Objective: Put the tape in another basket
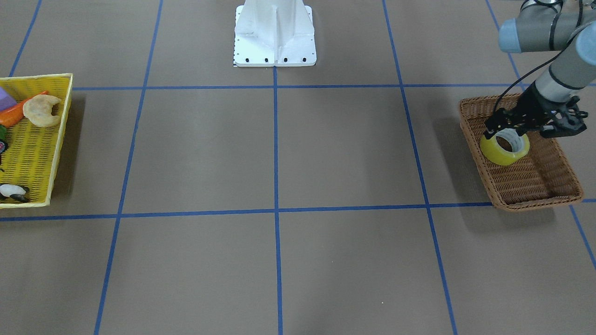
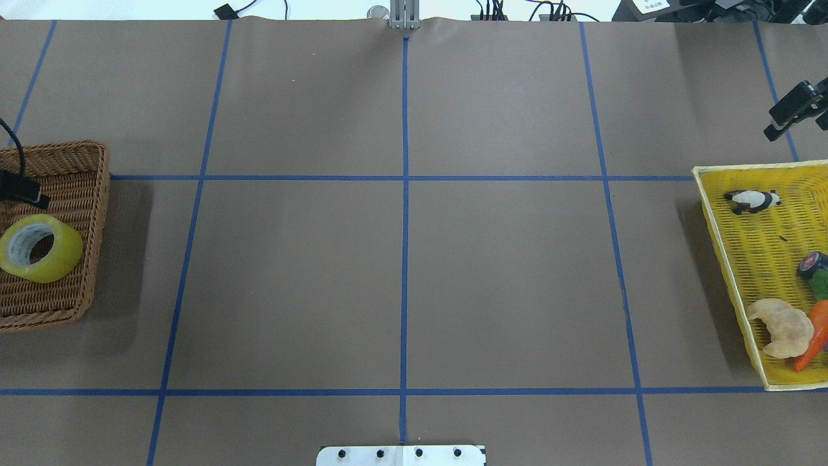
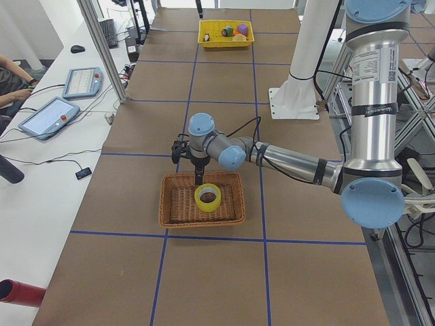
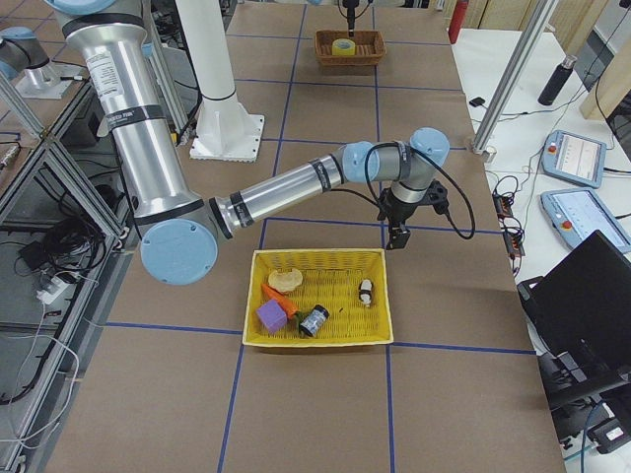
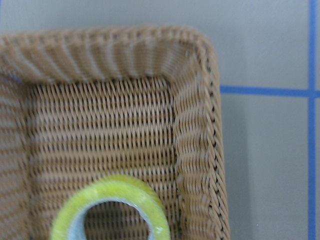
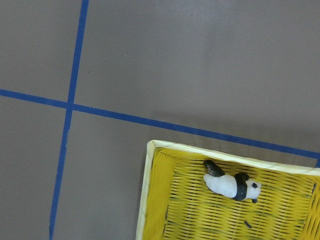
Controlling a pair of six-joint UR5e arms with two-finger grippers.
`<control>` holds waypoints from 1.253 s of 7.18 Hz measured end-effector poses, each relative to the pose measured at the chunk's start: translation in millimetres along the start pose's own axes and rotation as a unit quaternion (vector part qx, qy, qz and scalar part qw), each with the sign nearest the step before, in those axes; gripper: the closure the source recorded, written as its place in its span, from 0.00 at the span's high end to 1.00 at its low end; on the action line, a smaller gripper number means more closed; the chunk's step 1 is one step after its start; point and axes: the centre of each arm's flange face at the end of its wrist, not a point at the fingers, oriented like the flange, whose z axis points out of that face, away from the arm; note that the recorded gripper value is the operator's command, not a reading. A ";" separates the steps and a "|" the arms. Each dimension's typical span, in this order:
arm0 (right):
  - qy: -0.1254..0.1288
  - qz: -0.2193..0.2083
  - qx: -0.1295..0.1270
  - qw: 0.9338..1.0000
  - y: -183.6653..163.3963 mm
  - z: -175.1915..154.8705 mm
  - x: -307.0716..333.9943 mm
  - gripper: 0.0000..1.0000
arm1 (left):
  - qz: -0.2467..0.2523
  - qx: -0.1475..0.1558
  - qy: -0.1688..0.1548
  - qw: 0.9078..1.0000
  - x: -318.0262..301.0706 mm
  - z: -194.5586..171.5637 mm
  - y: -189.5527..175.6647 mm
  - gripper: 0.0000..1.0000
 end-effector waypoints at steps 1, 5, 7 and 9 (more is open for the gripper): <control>0.004 -0.008 0.013 1.000 14.5 9.7 17.7 1.00 | 0.021 0.007 0.003 1.000 -10.3 -10.6 -4.4 0.98; 0.011 -0.025 0.071 0.997 102.4 27.5 84.6 1.00 | 0.131 0.020 -0.012 0.991 -67.9 -40.5 -18.2 0.98; 0.017 -0.031 0.081 0.996 127.4 22.3 100.0 1.00 | 0.152 -0.005 -0.033 0.988 -107.0 -40.5 -19.9 0.98; 0.021 -0.048 0.081 0.995 138.7 20.9 104.4 1.00 | 0.100 -0.036 -0.043 0.993 -122.0 -42.4 -23.0 0.98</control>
